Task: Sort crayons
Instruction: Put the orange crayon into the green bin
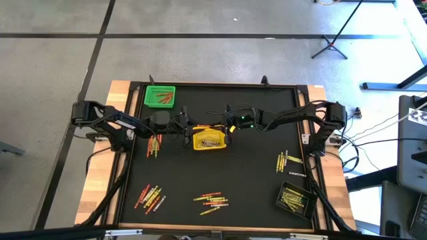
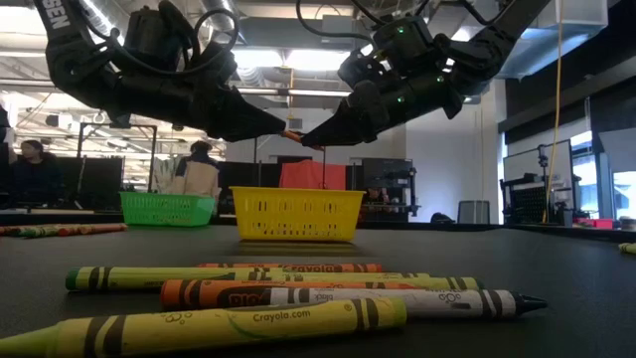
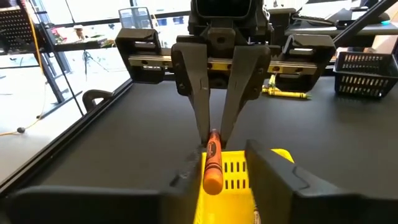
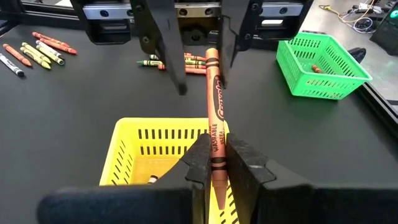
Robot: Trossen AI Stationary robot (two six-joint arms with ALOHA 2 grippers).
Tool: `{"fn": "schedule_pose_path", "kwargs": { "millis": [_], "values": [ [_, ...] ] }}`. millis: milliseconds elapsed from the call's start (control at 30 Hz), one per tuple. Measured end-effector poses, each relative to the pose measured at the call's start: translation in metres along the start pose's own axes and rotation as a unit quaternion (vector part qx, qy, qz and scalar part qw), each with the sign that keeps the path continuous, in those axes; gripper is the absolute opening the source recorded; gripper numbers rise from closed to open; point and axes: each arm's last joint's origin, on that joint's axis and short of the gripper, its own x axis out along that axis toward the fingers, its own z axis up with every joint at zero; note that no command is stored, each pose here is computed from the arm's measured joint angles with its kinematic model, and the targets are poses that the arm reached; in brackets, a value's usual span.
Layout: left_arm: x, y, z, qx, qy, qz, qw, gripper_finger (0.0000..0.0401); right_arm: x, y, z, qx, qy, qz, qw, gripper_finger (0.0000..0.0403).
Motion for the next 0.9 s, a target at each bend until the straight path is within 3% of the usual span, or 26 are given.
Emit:
{"fn": "schedule_pose_path", "kwargs": {
  "millis": [233, 367, 533, 733, 833, 900],
  "values": [
    [0.000, 0.000, -0.002, 0.002, 0.012, 0.001, 1.000, 0.0010, 0.000, 0.000, 0.000, 0.011, 0.000, 0.001, 1.000, 0.0044],
    [0.000, 0.000, -0.002, 0.002, 0.012, 0.002, 1.000, 0.0013, 0.000, 0.000, 0.000, 0.016, 0.000, 0.002, 1.000, 0.0060],
    [-0.004, 0.001, -0.002, 0.019, 0.037, 0.030, 0.999, 0.0015, -0.011, 0.003, 0.004, 0.025, 0.031, 0.033, 0.999, 0.0111],
    [-0.023, 0.008, 0.008, 0.056, 0.100, 0.128, 0.985, 0.0015, -0.033, 0.008, 0.006, 0.032, 0.064, 0.039, 0.997, 0.0133],
    [-0.036, 0.014, 0.015, 0.088, 0.125, 0.231, 0.961, 0.0015, -0.040, 0.011, -0.002, 0.031, 0.062, 0.042, 0.997, 0.0132],
    [-0.046, 0.019, 0.019, 0.104, 0.145, 0.311, 0.934, 0.0015, -0.042, 0.013, -0.010, 0.030, 0.058, 0.041, 0.997, 0.0131]
  ]
}}
